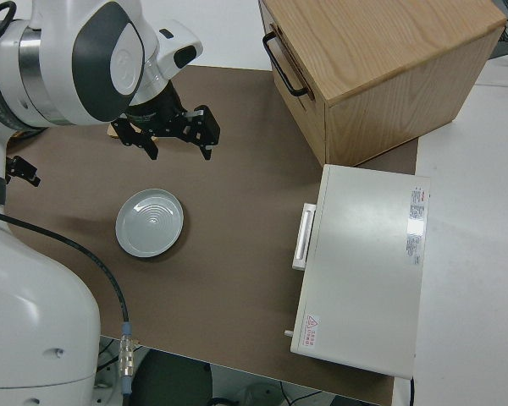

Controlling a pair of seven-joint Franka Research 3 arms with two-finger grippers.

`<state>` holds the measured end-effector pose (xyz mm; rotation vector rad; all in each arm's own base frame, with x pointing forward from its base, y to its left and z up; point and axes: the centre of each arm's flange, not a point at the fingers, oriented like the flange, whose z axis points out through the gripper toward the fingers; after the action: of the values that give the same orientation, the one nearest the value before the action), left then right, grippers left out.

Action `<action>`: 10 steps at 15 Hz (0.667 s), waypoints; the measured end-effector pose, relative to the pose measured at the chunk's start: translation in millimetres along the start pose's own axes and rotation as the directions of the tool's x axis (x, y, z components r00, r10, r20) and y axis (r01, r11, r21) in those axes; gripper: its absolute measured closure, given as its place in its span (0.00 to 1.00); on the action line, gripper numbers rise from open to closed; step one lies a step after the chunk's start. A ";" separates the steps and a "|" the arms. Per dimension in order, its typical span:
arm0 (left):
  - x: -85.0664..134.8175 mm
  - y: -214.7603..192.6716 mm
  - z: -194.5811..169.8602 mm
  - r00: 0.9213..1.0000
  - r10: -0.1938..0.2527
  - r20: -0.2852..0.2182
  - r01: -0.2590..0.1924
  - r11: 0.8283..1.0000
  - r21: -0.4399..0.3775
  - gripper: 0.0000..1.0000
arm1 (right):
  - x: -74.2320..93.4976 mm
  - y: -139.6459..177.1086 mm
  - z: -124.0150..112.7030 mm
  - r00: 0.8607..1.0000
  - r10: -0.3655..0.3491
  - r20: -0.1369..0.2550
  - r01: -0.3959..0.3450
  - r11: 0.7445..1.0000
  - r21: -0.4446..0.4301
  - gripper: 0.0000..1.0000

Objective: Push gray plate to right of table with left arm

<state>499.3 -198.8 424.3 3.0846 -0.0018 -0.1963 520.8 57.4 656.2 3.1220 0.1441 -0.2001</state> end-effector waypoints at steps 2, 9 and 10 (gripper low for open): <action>-1.8 -16.0 -12.8 1.000 0.010 0.005 -0.010 1.000 0.004 0.00 | 0.0 0.0 0.0 1.000 0.000 0.000 0.000 1.000 0.000 0.01; -7.6 -109.8 -70.7 0.995 0.089 0.045 -0.089 0.996 -0.001 0.00 | 0.0 0.0 0.0 1.000 0.000 0.000 0.000 1.000 0.000 0.01; -10.0 -121.7 -83.3 0.994 0.092 0.052 -0.092 0.996 -0.004 0.00 | 0.0 0.0 0.0 1.000 0.000 0.000 0.000 1.000 0.000 0.01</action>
<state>499.7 -73.1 502.0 3.0681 -0.1453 -0.2730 520.8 57.4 656.2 3.1220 0.1441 -0.2001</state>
